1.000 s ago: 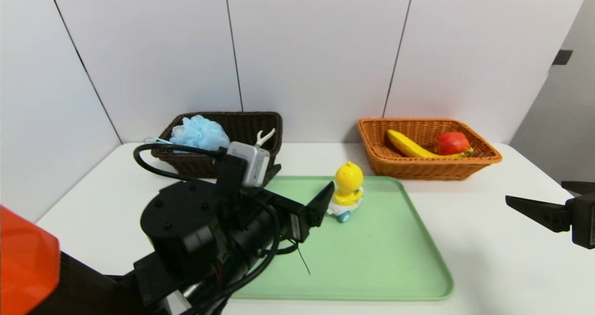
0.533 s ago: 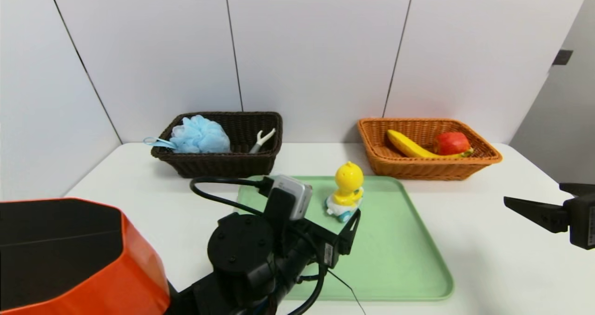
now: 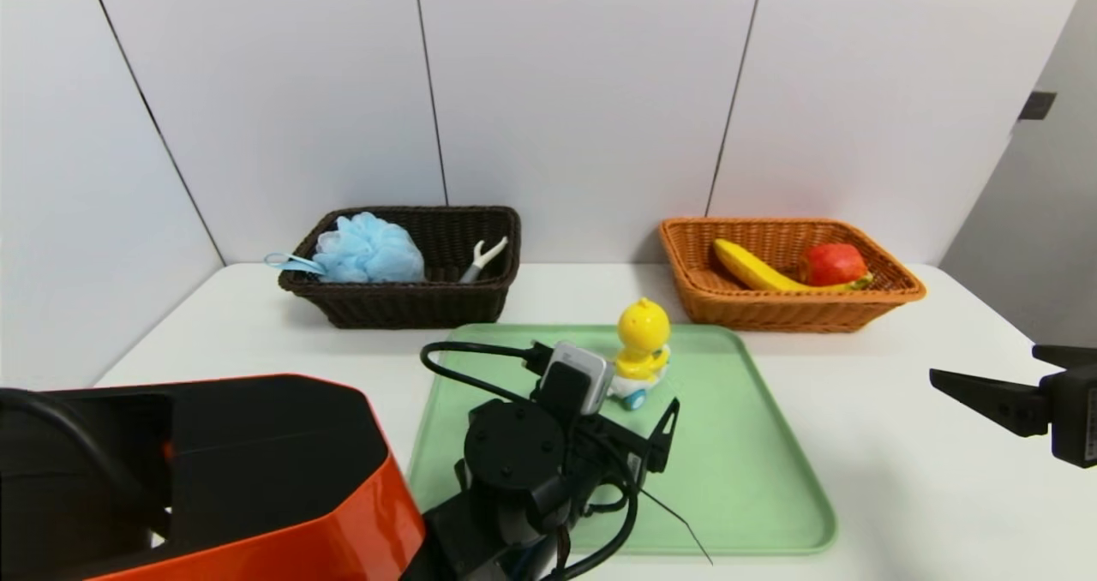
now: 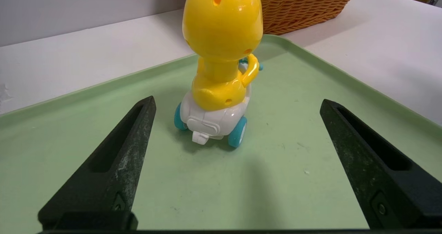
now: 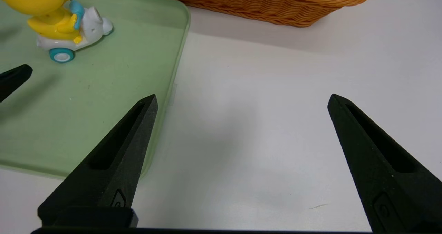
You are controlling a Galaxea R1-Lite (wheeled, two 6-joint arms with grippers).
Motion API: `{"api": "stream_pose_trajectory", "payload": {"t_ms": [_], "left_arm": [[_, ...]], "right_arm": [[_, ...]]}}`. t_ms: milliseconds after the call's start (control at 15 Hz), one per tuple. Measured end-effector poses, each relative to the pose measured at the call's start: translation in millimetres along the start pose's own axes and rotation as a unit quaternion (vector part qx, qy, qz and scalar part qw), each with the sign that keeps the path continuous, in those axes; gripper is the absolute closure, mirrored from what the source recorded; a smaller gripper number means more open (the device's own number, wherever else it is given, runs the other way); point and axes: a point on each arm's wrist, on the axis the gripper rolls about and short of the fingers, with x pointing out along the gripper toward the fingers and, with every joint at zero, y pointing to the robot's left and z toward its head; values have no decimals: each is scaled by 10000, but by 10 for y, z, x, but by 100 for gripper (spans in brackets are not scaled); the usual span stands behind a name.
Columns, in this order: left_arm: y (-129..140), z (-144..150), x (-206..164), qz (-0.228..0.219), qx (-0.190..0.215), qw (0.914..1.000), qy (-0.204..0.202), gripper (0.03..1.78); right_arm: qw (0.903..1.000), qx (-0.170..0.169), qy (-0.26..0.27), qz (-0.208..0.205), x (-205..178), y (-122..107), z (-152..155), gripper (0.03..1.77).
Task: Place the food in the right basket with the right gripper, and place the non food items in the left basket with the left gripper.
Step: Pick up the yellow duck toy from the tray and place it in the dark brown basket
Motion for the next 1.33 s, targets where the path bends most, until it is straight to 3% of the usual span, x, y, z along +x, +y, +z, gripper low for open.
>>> {"api": "stream_pose_trajectory", "payload": {"t_ms": [467,1333], "left_arm": [[158,6,314,256,79,9991,-319,12],[83,-24,650,-41,51,9991,-412,12]], "right_arm": [[9999,10,39,96,3,8,-35,10],[9998,39,156,128,23,17,-102,10]]}}
